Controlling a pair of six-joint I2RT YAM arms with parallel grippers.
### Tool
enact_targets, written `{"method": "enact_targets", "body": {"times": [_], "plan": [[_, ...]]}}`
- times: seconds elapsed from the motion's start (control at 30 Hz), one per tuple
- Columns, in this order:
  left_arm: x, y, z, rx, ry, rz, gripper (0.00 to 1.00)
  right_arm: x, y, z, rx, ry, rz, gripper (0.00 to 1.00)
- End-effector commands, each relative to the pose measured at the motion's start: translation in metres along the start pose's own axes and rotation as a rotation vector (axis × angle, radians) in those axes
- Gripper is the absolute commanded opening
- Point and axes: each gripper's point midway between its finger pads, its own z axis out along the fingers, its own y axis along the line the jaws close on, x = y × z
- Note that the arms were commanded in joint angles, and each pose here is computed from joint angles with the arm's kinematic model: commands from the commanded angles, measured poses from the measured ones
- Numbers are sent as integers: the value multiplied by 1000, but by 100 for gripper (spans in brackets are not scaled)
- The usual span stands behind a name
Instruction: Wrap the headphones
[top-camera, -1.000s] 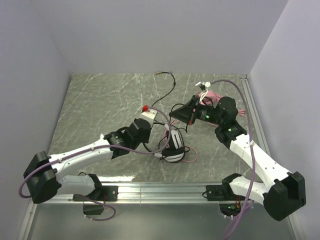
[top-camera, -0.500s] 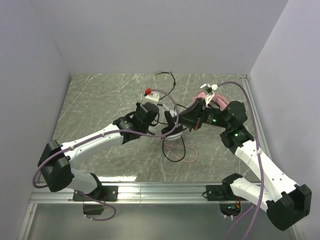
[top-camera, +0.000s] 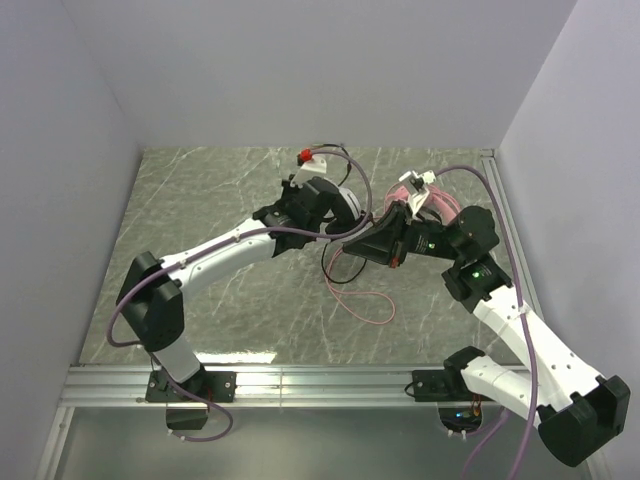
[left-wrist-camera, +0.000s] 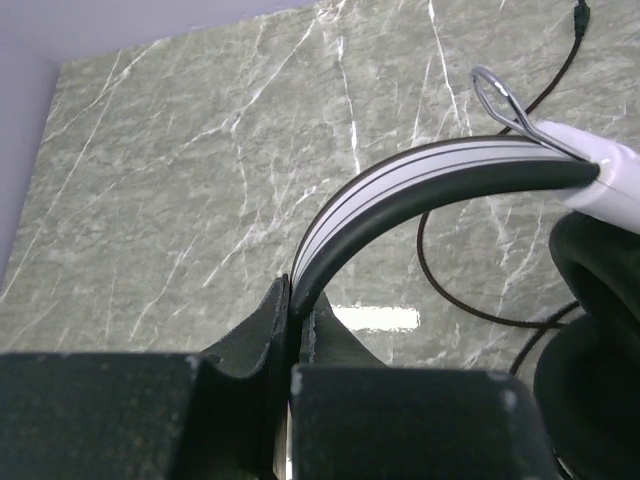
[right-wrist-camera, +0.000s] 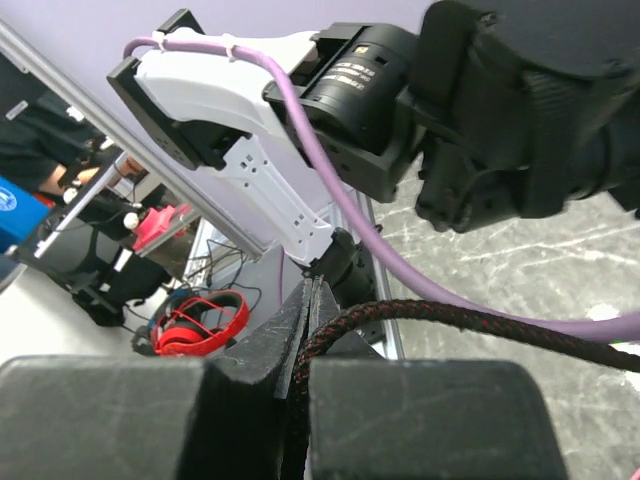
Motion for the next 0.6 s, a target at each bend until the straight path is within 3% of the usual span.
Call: {"method": "enact_targets", "body": {"times": [0.0,0.1,0.27,0.37,0.5,0.57], "plan": [[-56,13,0,-47,-115,-199,0,-15,21,-1,-13,-3,-33,0],[-62,16,-6,7,-124,-204,0,-17,9,-4,77,-16,-42,0],[-46,5,-42,283,-41,-170,0,-31,-32,-12,305,-86,-72,0],[-14,8,-63,388,43,-137,0,-28,-51,-18,373,-76,-93,0],[33,-19,-109,716,186,-22,0,-29,-85,-26,517,-73,-121,0],[50,-19,-126,794,246,14,0,-24,-106,-32,609,-59,-110,0]]}}
